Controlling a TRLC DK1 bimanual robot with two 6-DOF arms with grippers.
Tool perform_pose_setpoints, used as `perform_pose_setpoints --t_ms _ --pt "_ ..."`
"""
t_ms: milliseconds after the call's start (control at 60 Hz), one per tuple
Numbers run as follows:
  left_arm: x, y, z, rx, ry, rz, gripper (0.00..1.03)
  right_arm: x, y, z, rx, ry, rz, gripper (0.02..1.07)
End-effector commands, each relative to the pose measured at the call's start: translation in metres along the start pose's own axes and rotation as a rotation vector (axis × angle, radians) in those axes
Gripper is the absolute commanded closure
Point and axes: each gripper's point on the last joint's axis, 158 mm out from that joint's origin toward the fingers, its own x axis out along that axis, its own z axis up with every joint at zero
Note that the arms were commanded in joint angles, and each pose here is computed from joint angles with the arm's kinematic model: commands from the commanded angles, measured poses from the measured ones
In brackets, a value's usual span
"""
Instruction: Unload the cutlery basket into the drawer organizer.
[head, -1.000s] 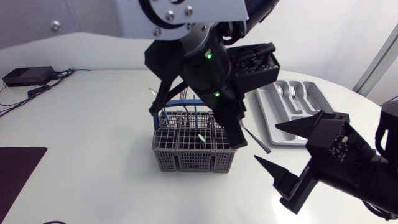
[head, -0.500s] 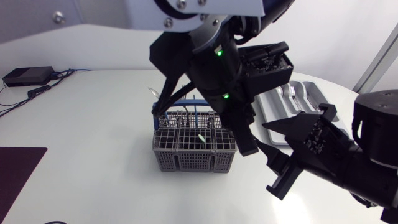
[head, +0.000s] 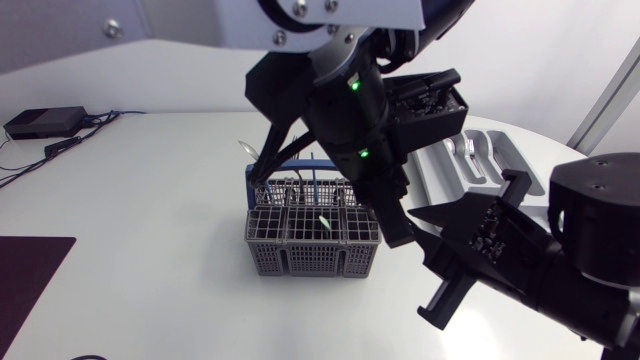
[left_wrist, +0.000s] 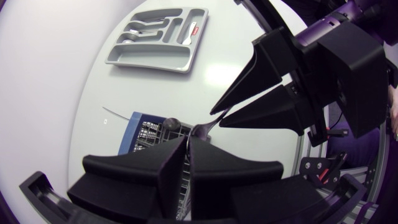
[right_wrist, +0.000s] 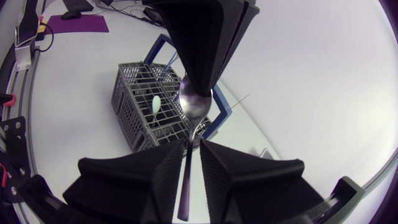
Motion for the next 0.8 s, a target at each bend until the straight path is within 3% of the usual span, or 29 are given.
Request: perform_pose_setpoints --t_ms 0,400,683,733,783 --pt "0.0 0.003 0.003 -0.035 0.001 -0.004 0.85 0.001 0.001 0.005 -0.025 -0.01 -0.004 0.86" --pt "-0.003 -0.001 0.006 -0.027 -0.005 -0.009 0.85 0.003 0.002 0.002 -0.038 -0.001 -0.002 0.95" --pt "-0.005 -0.003 0.008 -0.029 -0.012 -0.017 0.85 0.004 0.003 0.0 -0.04 0.004 0.004 0.95" --pt "-0.006 -0.002 0.009 -0.029 -0.015 -0.016 0.78 0.004 0.004 0.0 -0.041 0.004 0.009 0.95" --pt "-0.012 0.003 0.014 -0.037 -0.036 -0.003 0.51 0.003 0.006 -0.001 -0.043 0.008 0.018 0.95"
